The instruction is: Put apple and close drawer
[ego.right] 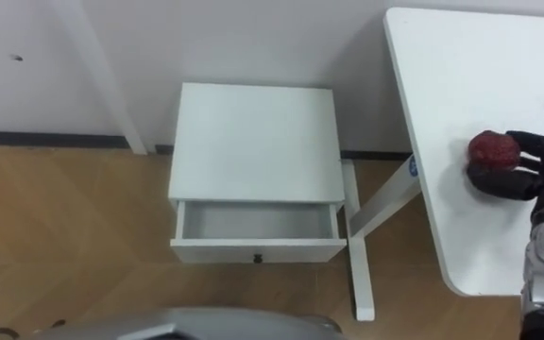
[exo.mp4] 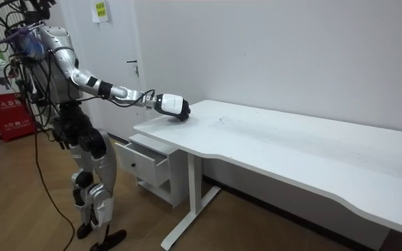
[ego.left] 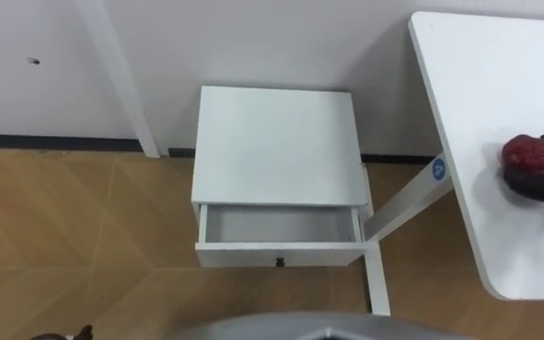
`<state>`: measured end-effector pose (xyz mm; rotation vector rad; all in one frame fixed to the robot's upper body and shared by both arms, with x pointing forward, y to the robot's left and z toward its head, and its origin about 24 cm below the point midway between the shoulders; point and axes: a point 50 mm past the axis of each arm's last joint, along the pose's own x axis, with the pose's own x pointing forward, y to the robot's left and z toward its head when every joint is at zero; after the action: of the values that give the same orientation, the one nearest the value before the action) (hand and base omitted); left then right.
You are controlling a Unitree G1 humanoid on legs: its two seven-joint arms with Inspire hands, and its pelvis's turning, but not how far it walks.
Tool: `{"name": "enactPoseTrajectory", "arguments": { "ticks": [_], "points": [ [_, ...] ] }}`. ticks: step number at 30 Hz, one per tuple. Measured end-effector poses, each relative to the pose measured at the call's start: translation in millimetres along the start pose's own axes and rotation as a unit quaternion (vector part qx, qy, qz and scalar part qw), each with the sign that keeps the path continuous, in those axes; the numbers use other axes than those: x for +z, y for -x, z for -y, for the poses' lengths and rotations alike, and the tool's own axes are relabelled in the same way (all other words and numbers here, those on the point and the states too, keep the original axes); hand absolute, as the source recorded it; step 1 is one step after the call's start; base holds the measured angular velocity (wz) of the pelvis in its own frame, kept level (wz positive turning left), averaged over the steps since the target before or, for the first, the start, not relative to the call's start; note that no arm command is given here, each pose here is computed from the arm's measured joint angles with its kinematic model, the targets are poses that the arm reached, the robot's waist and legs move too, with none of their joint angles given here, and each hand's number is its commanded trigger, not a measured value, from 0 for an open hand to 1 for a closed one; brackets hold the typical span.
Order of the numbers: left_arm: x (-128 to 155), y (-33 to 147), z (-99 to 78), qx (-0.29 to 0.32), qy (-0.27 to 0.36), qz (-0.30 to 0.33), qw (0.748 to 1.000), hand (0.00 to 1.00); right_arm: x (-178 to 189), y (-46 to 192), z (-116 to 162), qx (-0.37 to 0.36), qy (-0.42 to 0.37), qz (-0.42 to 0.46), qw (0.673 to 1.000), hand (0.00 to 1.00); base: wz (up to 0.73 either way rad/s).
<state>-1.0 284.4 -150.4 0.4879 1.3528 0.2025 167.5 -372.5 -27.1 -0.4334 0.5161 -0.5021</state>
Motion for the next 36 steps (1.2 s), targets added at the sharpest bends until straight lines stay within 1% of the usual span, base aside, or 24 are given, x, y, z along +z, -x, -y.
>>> {"name": "enactPoseTrajectory", "arguments": {
  "ticks": [7,10,13,16,18,19,21,25,27,30,36],
  "points": [
    [-0.7,0.0,-0.6,0.000,0.000,-0.001,1.000,0.00,1.6,-0.1,-3.0,0.016,0.006,0.004,1.000,1.00,0.03],
    [-0.4,-0.2,-1.3,0.001,-0.002,-0.001,1.000,0.00,6.5,-0.8,-4.8,0.024,0.032,0.014,0.999,1.00,-0.01],
    [2.7,-0.9,-1.5,0.000,-0.011,0.004,1.000,0.00,17.3,-1.0,-14.2,0.045,0.065,0.037,0.996,1.00,-0.04],
    [6.0,-1.2,-0.1,-0.006,-0.017,0.009,1.000,0.00,33.8,1.1,-33.1,0.087,0.096,0.076,0.989,1.00,0.00],
    [9.3,-1.5,1.6,-0.011,-0.019,0.015,1.000,0.00,50.0,6.2,-51.4,0.134,0.120,0.115,0.977,1.00,0.00],
    [11.0,-1.8,1.7,-0.012,-0.019,0.017,1.000,0.00,53.0,7.7,-54.9,0.144,0.126,0.122,0.974,1.00,0.00],
    [17.2,-2.8,3.0,-0.014,-0.025,0.025,0.999,0.00,64.6,14.4,-68.8,0.170,0.161,0.151,0.960,1.00,0.05],
    [25.8,-3.9,5.1,-0.018,-0.034,0.037,0.999,0.00,75.5,25.9,-93.8,0.203,0.196,0.189,0.941,1.00,0.05],
    [31.4,-4.6,5.7,-0.019,-0.037,0.044,0.998,0.00,86.7,36.1,-107.3,0.235,0.214,0.220,0.922,1.00,0.00],
    [31.2,-4.4,7.0,-0.022,-0.051,0.045,0.997,0.00,97.5,45.9,-118.1,0.263,0.224,0.248,0.905,1.00,0.08],
    [33.0,-4.4,9.0,-0.027,-0.061,0.048,0.997,0.00,95.9,52.5,-128.6,0.290,0.224,0.245,0.898,1.00,0.12]
  ]
}}
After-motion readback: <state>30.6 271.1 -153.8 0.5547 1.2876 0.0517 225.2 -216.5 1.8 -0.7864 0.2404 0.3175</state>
